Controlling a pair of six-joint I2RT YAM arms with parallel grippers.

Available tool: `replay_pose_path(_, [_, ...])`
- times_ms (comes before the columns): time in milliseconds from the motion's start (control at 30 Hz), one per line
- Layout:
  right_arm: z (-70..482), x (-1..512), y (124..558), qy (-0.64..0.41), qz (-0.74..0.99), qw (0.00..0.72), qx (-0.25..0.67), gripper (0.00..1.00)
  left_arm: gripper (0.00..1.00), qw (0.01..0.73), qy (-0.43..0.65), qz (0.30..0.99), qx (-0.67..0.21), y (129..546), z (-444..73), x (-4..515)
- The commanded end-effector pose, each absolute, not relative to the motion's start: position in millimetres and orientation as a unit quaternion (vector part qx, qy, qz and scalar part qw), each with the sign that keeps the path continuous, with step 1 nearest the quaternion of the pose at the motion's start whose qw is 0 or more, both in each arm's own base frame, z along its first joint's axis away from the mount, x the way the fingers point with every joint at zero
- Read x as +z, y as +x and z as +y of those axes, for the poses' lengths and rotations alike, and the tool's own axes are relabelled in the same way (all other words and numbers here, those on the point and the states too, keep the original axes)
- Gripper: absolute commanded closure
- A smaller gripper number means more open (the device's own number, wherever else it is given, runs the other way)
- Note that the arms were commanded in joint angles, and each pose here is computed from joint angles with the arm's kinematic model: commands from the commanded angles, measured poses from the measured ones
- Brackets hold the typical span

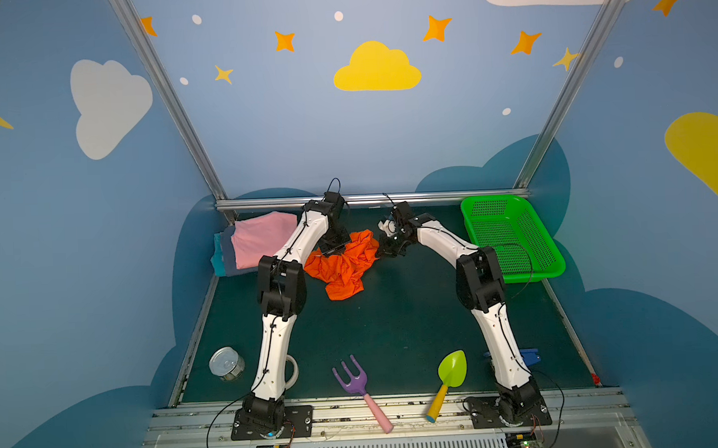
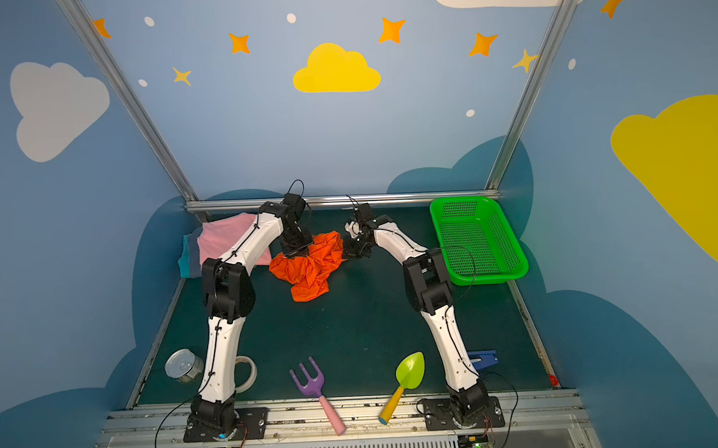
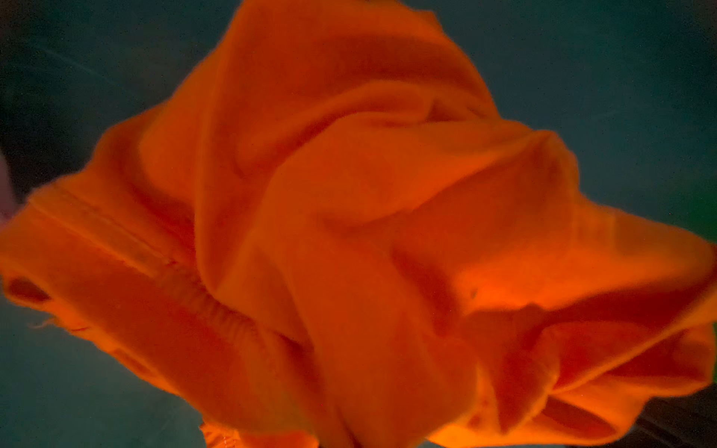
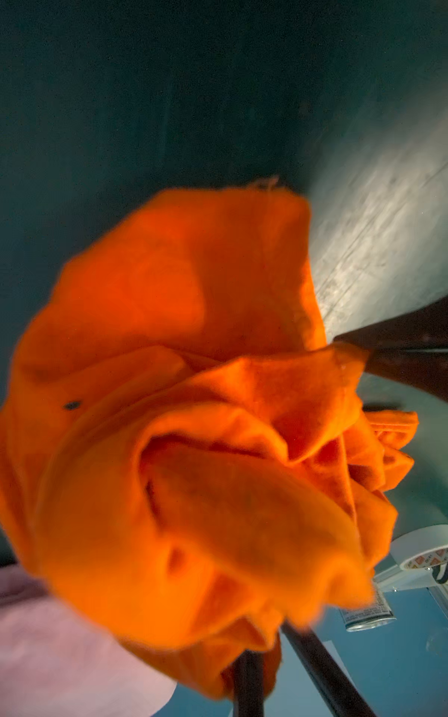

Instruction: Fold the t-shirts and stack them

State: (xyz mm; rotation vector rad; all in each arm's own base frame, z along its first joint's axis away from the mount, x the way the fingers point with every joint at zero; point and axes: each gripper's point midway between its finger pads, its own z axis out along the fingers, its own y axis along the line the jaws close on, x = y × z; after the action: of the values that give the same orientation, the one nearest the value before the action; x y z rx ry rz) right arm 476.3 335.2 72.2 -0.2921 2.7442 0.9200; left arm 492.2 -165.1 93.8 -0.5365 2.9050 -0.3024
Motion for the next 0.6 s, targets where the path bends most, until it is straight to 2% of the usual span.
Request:
replay_pose_path(0, [310, 155, 494, -0.105, 0.920, 0.214, 0.311, 1.00, 0.96, 0.098, -0.175, 0.977, -0.071, 478, -147, 128])
replay_pose_path(267, [248, 245, 491, -0.118, 0.898, 0.324, 0.272, 1.00, 0.96, 0.157, -0.173, 0.971, -0.060, 460, -127, 194])
replay_pose_path(433, [206, 337, 492, -0.113, 0.849, 0.441, 0.267, 1.00, 0.96, 0.210, -0.183, 0.958, -0.067, 457, -113, 246])
replay_pose_path(567, [178, 413, 475, -0.099, 0.801, 0.539, 0.241, 1.00, 0.96, 0.241, -0.191, 0.949, -0.073, 449, -107, 276])
